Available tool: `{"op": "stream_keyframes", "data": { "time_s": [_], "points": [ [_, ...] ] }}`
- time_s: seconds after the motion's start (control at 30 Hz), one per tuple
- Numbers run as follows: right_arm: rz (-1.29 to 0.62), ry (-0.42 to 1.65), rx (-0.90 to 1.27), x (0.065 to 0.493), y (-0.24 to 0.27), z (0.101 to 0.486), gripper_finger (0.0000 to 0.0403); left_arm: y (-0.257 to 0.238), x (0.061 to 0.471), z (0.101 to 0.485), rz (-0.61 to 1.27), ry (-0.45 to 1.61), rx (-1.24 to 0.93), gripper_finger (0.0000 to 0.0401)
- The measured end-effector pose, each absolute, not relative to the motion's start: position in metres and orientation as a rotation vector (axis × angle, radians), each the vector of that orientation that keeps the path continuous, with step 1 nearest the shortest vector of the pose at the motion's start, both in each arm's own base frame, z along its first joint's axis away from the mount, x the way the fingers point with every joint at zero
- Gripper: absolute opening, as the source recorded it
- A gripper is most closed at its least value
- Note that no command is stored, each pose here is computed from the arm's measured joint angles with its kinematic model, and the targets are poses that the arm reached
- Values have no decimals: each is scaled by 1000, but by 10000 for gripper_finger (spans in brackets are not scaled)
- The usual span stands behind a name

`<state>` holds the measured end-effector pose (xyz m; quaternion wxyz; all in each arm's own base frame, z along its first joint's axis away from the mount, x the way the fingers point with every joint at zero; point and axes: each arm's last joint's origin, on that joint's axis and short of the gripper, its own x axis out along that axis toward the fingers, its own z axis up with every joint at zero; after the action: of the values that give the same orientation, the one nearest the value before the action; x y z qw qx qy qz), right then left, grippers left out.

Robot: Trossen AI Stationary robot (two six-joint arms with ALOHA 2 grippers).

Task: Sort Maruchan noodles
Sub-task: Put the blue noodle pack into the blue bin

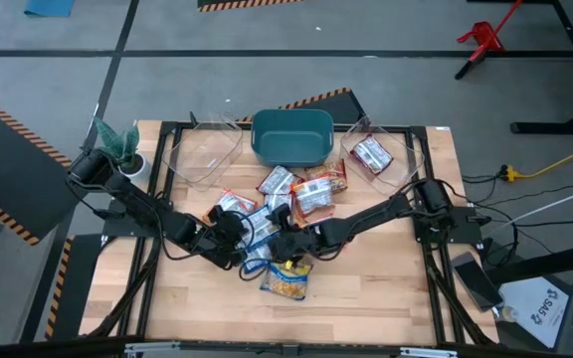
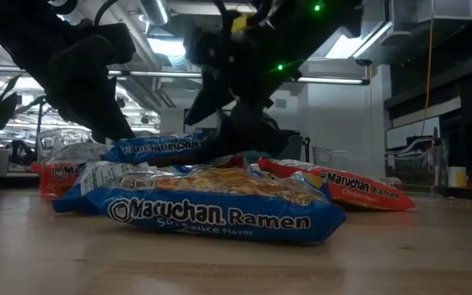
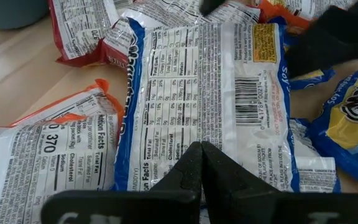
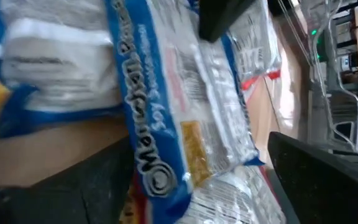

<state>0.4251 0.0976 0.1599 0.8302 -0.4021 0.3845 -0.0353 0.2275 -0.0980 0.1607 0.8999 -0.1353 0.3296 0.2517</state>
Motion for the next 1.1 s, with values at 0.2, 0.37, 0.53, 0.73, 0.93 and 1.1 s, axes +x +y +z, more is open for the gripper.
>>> {"op": "stream_keyframes", "data": {
  "time_s": [0.2, 0.37, 0.53, 0.73, 0.93, 1.1],
  "points": [
    [-83, 821, -827, 429, 81, 161, 330, -98, 228, 161, 519, 685, -281, 0],
    [42, 805, -863, 430, 83, 160, 300, -98, 228, 160, 515, 688, -284, 0],
    [67, 811, -882, 431, 83, 155, 272, -98, 228, 161, 510, 687, -288, 0],
    [27, 829, -900, 435, 79, 145, 239, -99, 228, 161, 505, 683, -290, 0],
    [-21, 812, -903, 437, 79, 143, 190, -99, 229, 161, 490, 693, -297, 0],
    [-44, 825, -925, 435, 84, 144, 142, -100, 229, 161, 473, 703, -311, 0]
  ]
}}
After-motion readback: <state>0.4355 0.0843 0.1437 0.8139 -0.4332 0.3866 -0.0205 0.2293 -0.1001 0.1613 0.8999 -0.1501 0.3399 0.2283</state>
